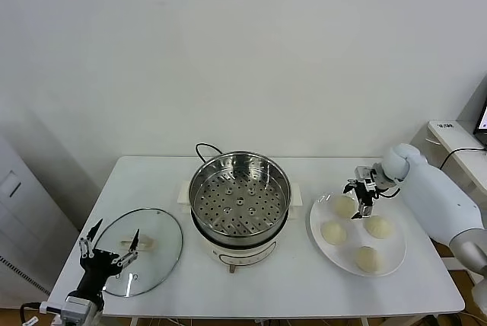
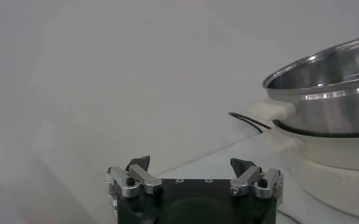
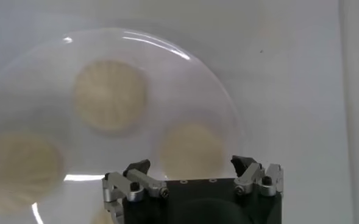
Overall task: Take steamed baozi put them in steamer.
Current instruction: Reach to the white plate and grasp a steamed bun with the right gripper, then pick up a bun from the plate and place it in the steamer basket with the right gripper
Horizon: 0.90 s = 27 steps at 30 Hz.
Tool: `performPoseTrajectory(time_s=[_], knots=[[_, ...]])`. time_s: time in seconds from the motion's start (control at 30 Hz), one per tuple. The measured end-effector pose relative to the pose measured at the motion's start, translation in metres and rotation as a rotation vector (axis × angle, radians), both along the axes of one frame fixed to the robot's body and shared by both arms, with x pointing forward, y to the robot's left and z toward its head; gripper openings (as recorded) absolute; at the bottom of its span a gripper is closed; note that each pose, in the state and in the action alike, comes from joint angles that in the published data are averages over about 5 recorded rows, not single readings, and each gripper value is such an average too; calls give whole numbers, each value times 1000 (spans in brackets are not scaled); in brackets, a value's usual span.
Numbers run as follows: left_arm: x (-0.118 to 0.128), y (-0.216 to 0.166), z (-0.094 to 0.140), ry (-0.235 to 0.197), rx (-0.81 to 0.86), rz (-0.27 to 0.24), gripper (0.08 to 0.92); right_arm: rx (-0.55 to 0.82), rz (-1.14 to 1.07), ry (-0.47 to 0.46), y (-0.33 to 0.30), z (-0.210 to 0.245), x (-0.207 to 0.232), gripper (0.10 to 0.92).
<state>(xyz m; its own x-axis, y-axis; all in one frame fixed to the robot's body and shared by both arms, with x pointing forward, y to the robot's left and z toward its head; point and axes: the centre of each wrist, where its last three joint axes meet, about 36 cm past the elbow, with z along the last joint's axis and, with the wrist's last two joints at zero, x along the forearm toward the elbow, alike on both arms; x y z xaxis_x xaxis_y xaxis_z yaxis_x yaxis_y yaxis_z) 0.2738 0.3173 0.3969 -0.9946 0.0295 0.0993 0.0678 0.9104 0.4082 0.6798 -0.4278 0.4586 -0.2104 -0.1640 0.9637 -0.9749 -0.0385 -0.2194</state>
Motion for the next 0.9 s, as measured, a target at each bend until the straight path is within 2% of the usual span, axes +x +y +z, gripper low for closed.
performPoseTrajectory(time_s=[0.07,0.17,0.43,0.57,0.73,0.9], knots=[[0,0,0,0,1,-1,823,-4,1,-1,1,-2,1,808],[-1,0,0,2,1,-1,823,-8,1,-3,2,-5,1,747],[-3,2,1,-2,3,1,823,-16,15,-16,4,3,4,513],[-4,1,1,-6,-1,5,823,-12,34,-26,6,17,7,423],[-7,2,3,-12,1,10,823,6,101,-53,24,58,17,404],[-8,6,8,-22,6,13,823,25,217,-100,62,127,35,407]])
